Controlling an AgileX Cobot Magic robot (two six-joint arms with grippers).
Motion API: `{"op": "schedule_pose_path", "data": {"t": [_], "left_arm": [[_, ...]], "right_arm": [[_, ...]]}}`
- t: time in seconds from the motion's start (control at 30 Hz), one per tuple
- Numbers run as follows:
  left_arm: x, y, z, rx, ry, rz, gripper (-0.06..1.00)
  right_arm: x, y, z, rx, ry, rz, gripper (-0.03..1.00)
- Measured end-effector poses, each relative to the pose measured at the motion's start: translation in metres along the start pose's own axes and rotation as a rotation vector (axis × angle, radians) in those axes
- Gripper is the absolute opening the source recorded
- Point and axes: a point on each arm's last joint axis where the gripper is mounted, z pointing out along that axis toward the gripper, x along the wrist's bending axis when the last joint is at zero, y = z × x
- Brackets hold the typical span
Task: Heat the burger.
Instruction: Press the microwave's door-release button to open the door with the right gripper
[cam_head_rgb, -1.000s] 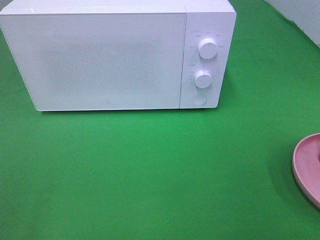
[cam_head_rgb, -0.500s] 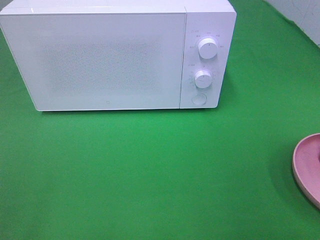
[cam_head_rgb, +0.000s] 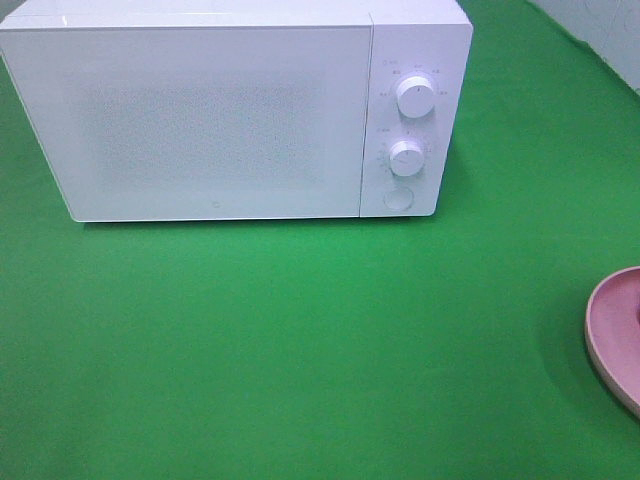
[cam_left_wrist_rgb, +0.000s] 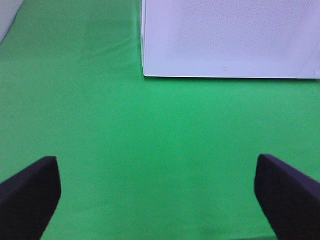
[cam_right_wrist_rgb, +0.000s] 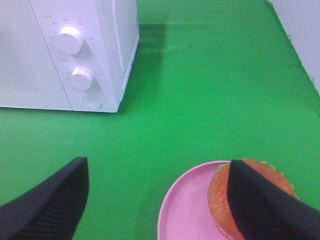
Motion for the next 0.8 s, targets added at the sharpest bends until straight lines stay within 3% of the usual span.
{"op": "schedule_pose_path", "data": {"t": [0.8], "left_arm": [[0.000, 0.000, 0.000, -0.001, 0.000, 0.000, 0.97]], "right_arm": [[0.006, 0.025, 0.072, 0.032, 0.019, -0.014, 0.74]]}}
